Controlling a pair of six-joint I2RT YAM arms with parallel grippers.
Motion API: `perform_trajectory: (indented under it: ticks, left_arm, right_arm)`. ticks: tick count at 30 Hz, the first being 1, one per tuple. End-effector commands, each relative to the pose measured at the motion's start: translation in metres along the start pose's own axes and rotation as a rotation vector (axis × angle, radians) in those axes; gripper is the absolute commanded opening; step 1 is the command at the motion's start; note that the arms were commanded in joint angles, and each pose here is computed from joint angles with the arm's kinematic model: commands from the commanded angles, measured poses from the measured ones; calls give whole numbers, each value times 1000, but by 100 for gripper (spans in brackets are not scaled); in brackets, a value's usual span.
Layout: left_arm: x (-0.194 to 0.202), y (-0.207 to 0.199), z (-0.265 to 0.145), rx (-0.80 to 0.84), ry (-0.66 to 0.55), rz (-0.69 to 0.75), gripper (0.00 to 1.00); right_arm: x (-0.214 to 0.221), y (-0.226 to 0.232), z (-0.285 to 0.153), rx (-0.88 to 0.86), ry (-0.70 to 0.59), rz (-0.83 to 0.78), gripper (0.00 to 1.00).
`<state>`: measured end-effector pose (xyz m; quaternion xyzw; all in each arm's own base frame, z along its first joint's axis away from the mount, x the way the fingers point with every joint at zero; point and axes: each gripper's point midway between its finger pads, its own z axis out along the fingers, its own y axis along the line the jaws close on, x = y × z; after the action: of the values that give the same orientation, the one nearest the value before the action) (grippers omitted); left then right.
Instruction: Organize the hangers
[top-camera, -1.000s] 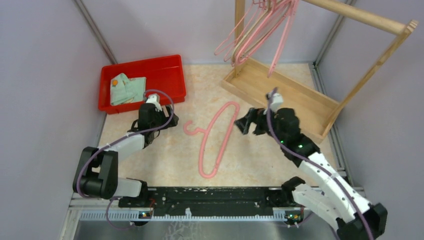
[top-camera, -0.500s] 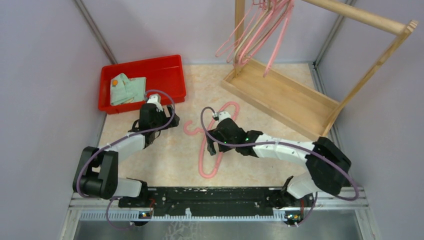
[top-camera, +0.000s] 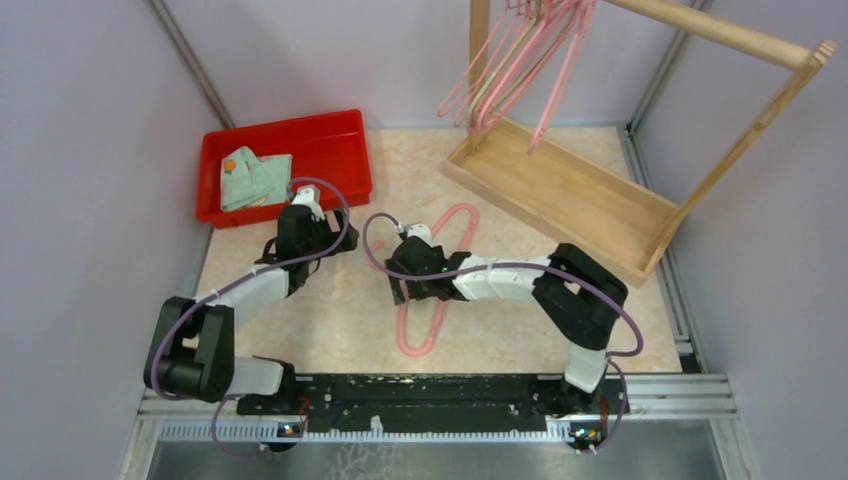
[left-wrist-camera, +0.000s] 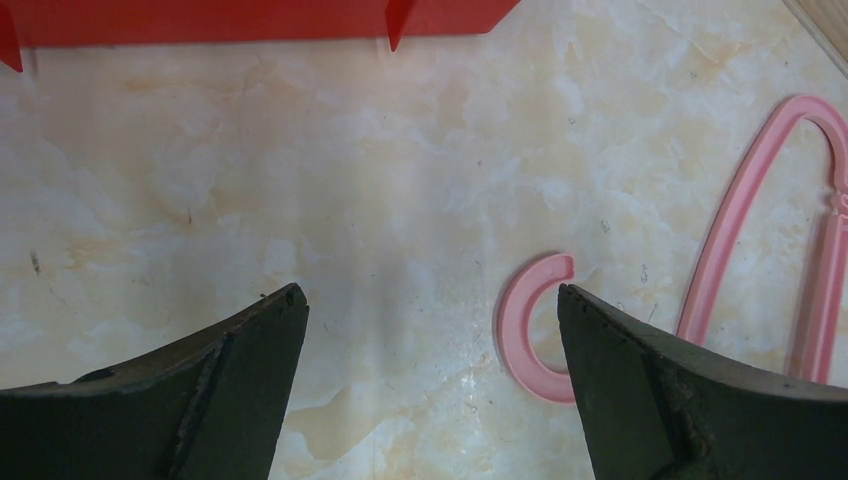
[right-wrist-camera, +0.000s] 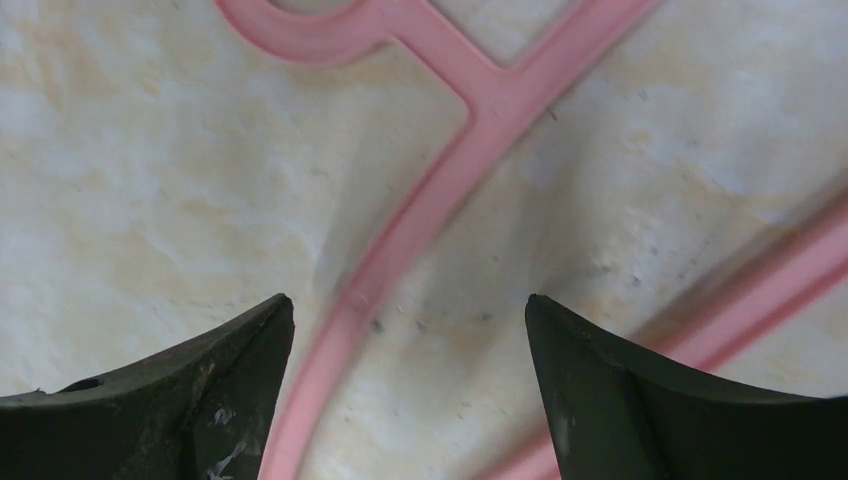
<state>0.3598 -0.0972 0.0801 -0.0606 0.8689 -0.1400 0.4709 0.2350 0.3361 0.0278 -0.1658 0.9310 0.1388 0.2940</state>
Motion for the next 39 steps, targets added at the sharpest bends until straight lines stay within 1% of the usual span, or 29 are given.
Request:
perform_trajectory:
  ticks: [1, 2, 5, 9, 10, 11, 15, 18, 19, 20, 23, 24, 28, 33, 36, 39]
  left_arm:
    - [-15, -12, -3, 44, -46, -11, 100]
    - [-14, -13, -3, 51, -45, -14, 100]
    - [-11, -15, -3, 66, -46, -11, 100]
    - [-12, -13, -7, 61, -52, -1, 100]
    - [-13, -13, -8, 64, -56, -1, 100]
    - [-13, -14, -10, 70, -59, -2, 100]
    - [-15, -16, -15, 82, -78, -14, 100]
    - [-15, -18, -17, 90, -81, -15, 100]
    - [-15, -18, -18, 92, -81, -17, 100]
    - [-15, -18, -18, 93, -81, -17, 100]
    - [-14, -17, -20, 91, -86, -11, 100]
    - [-14, -17, -20, 89, -86, -9, 100]
    - [-15, -16, -22, 91, -93, -6, 100]
    - [-18, -17, -25, 95, -106, -3, 100]
    - [-20, -18, -26, 98, -109, -3, 100]
    - [-20, -19, -26, 100, -110, -6, 100]
  right_arm:
    - [-14, 25, 22, -1, -15, 38, 84]
    - [-15, 27, 24, 16, -14, 30, 83]
    - [-11, 28, 33, 71, 1, 14, 71]
    - [10, 5, 40, 184, 46, 25, 66]
    - [16, -1, 39, 202, 60, 27, 60]
    - [24, -6, 38, 222, 79, 30, 57]
    - [48, -22, 31, 267, 148, 35, 49]
    - [63, -30, 27, 288, 195, 25, 36]
    - [68, -33, 26, 297, 209, 23, 34]
    - [72, -37, 25, 307, 219, 23, 29]
    - [85, -47, 23, 345, 245, 22, 6]
    - [87, -49, 23, 351, 254, 20, 0]
    - [94, -56, 20, 375, 273, 8, 0]
    - [88, -75, 5, 454, 239, -22, 0]
    - [89, -80, 0, 467, 250, -44, 0]
    - [99, -80, -3, 444, 283, -53, 8]
